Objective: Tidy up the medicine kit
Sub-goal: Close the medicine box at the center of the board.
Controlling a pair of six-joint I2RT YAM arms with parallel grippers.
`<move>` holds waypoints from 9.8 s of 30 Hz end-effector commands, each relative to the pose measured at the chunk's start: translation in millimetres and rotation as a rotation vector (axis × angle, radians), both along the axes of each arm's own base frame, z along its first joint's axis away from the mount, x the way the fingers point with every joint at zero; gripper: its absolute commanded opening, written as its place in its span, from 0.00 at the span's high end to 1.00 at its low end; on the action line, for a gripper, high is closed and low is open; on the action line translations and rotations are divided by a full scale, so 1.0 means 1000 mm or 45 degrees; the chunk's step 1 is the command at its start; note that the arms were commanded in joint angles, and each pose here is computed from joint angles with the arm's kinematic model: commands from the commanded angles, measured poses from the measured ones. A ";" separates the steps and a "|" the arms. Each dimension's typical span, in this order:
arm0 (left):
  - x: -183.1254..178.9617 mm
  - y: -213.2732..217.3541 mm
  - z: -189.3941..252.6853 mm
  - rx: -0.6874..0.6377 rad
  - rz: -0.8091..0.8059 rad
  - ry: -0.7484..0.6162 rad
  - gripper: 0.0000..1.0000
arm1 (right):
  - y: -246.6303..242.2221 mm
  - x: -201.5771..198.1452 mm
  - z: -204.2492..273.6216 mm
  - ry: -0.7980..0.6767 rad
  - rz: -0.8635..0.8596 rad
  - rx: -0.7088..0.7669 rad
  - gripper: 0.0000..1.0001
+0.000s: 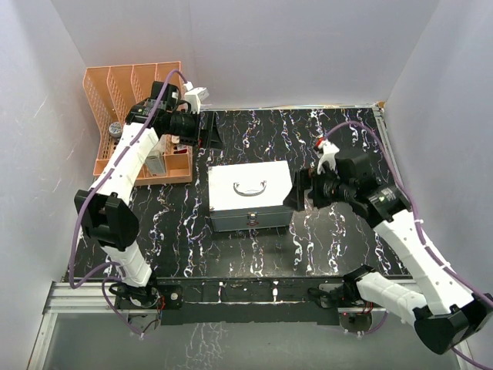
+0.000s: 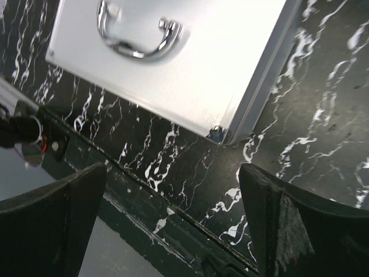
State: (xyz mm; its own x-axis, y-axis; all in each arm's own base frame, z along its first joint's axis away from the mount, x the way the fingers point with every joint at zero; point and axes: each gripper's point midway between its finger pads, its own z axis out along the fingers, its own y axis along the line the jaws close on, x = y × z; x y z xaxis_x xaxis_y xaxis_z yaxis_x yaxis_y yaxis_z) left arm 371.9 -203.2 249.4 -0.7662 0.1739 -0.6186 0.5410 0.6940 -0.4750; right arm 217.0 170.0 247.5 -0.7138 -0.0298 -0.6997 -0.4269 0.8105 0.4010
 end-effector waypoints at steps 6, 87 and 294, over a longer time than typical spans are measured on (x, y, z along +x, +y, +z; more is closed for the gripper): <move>0.008 -0.010 0.008 -0.056 -0.034 0.006 0.01 | 0.021 -0.028 -0.021 -0.103 0.213 0.155 0.02; 0.074 -0.031 -0.044 -0.050 -0.032 0.110 0.02 | 0.097 -0.011 -0.086 0.114 -0.619 0.653 0.02; 0.075 -0.028 -0.059 -0.031 -0.018 0.137 0.03 | 0.162 -0.013 -0.061 -0.244 -0.227 1.113 0.02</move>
